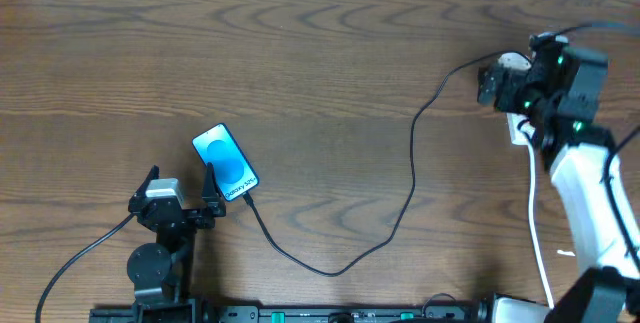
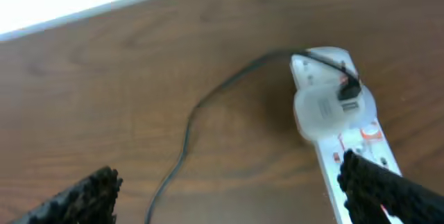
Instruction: Plug charger to phone and switch on socket
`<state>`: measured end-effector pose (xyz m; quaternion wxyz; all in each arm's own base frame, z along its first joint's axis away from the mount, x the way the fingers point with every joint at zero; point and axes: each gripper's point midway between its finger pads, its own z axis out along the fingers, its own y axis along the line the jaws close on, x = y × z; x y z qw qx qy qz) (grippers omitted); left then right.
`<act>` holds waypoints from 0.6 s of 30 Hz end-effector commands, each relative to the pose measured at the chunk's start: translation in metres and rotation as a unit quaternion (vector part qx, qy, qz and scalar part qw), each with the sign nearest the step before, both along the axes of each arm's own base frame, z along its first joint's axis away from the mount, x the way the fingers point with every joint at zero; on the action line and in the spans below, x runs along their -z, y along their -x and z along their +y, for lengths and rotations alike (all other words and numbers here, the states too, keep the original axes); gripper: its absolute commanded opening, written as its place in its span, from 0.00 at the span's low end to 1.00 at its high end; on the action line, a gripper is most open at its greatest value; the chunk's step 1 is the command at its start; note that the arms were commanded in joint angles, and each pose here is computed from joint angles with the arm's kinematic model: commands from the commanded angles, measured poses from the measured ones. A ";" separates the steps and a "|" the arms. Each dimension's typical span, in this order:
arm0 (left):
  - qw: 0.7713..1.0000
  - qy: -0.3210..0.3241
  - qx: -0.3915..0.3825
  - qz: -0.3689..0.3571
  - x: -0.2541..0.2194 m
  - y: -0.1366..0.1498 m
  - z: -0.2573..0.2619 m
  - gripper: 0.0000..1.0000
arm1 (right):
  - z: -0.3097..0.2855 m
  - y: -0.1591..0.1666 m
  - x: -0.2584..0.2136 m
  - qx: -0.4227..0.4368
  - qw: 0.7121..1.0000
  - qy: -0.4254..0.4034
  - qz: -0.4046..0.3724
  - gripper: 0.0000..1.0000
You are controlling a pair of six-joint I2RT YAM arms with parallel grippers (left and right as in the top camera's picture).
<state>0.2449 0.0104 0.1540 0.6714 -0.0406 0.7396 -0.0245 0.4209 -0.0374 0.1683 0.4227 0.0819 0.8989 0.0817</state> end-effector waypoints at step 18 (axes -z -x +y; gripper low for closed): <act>1.000 -0.005 0.018 0.024 0.015 0.001 -0.006 0.93 | 0.027 0.082 -0.041 -0.010 0.965 0.026 -0.262 0.99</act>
